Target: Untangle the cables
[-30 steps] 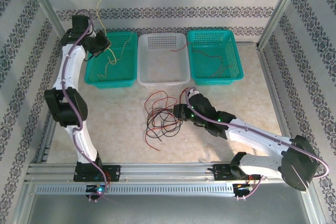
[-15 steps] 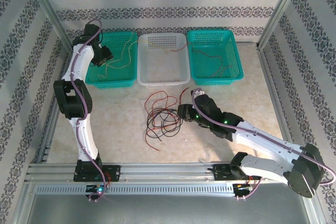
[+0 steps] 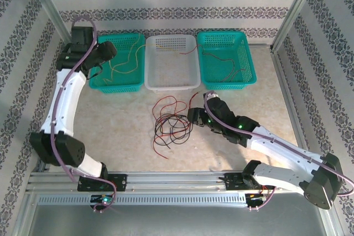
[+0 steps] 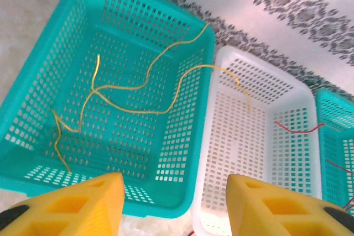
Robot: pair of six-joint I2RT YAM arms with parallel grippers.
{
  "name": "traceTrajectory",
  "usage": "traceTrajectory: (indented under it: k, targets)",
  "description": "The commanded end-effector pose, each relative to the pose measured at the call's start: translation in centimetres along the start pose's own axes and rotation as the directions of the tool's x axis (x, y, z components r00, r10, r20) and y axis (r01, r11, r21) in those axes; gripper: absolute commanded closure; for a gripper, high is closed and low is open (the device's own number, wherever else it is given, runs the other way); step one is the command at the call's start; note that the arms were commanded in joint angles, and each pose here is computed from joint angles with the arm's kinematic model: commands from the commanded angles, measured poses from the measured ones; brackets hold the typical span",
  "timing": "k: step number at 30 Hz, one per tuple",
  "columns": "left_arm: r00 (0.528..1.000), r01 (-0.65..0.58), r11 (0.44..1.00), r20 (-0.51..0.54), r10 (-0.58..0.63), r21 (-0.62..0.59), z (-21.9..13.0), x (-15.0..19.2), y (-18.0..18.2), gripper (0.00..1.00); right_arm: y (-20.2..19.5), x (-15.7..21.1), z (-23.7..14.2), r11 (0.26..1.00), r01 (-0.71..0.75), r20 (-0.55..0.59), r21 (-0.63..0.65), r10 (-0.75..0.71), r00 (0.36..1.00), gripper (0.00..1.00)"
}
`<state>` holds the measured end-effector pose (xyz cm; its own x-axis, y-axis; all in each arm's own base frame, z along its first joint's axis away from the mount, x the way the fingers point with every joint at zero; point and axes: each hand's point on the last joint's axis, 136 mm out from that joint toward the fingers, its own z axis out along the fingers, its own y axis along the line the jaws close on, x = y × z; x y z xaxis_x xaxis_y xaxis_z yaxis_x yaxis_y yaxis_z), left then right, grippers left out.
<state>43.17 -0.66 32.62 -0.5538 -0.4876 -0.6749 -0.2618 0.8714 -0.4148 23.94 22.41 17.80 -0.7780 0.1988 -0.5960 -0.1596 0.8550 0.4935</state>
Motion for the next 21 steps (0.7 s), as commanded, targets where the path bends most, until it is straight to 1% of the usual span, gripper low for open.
traceTrajectory:
  k: [1,4,6,7,10,12,15,21]
  targets:
    - [0.994,-0.072,0.997,-0.084,0.075,0.039,4.7,1.7,0.2,0.53,0.9,-0.9,-0.6,1.0,0.014,0.018,0.005,-0.014,1.0,0.45]
    - [0.982,-0.095,0.981,-0.144,0.12,0.171,8.4,2.5,-1.9,0.57,0.9,-1.0,-0.4,1.0,0.014,0.017,0.01,-0.015,1.0,0.45]
    - [0.969,-0.097,0.979,-0.208,0.134,0.18,11.4,3.1,-1.9,0.65,0.8,-0.8,-0.2,1.0,0.01,0.016,0.015,-0.01,1.0,0.45]
    - [0.962,-0.095,0.977,-0.236,0.14,0.19,12.9,3.4,-2.1,0.68,0.6,-0.6,0.0,1.0,0.006,0.014,0.017,-0.006,1.0,0.45]
    - [0.948,-0.097,0.973,-0.279,0.153,0.207,17.3,4.0,-1.9,0.66,0.0,-0.2,0.4,1.0,0.001,0.016,0.027,-0.002,1.0,0.44]
    - [0.941,-0.095,0.975,-0.301,0.153,0.199,19.7,4.3,-1.6,0.63,-0.5,0.2,0.7,0.999,-0.001,0.015,0.039,0.0,1.0,0.44]
    - [0.94,-0.089,0.975,-0.307,0.149,0.201,22.8,4.1,-1.6,0.61,-1.0,0.5,1.2,0.999,-0.002,0.006,0.051,0.002,1.0,0.44]
    - [0.948,-0.066,0.981,-0.296,0.119,0.184,26.9,3.5,-1.4,0.58,-1.8,0.8,2.0,0.999,-0.026,-0.008,0.039,0.026,1.0,0.44]
